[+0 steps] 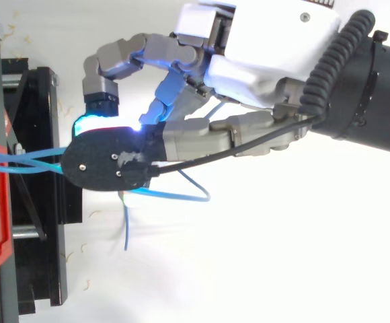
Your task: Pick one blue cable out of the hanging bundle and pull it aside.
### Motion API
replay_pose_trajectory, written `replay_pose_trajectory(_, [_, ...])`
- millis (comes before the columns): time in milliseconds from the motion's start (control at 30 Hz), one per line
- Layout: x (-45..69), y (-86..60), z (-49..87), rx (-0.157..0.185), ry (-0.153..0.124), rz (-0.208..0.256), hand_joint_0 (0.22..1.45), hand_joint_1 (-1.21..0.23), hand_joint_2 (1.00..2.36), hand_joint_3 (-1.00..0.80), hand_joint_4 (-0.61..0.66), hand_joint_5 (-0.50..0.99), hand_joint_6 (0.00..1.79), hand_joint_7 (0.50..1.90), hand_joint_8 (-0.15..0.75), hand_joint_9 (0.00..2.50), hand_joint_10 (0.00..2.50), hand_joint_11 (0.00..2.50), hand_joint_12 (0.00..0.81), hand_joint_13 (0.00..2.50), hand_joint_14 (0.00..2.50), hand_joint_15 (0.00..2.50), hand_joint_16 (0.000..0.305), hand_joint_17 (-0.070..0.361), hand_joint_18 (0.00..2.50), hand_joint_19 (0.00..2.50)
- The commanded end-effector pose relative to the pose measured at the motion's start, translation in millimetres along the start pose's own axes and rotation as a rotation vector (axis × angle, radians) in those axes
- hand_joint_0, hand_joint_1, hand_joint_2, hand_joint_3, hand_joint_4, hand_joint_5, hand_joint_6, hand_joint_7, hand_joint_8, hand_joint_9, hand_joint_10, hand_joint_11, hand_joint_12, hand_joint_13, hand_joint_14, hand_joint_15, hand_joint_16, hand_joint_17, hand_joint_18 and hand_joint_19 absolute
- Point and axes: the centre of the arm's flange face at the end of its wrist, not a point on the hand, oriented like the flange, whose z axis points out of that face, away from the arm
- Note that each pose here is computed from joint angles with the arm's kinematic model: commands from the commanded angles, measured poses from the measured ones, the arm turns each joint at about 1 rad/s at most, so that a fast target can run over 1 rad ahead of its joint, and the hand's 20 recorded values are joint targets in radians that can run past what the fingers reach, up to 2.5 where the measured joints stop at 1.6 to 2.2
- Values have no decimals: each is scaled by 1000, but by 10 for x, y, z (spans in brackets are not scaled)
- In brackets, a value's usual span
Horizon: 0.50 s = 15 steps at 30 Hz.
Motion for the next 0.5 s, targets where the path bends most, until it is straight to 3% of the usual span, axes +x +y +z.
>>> replay_pose_trajectory(0, [-22,-48,-53,52,2,26,685,-892,1023,298,-104,-87,895,1607,213,832,4,142,390,755,12,325,53,120,718,491])
replay_pose_trajectory(67, [-48,-43,-121,94,1,18,680,-900,1021,287,-114,-87,893,1594,201,733,0,0,387,674,8,228,52,116,638,412])
replay_pose_trajectory(167, [-64,-34,-162,117,1,10,678,-905,1020,285,-111,-87,891,1590,192,684,0,0,376,619,6,168,50,113,566,353])
replay_pose_trajectory(400, [-98,111,-261,122,-5,7,676,-917,1017,275,-135,-86,887,1589,166,502,0,0,365,467,1,51,56,125,403,177])
replay_pose_trajectory(467, [-118,117,-309,149,-6,-4,674,-922,1017,268,-147,-87,885,1587,162,471,0,0,361,428,0,25,57,127,366,134])
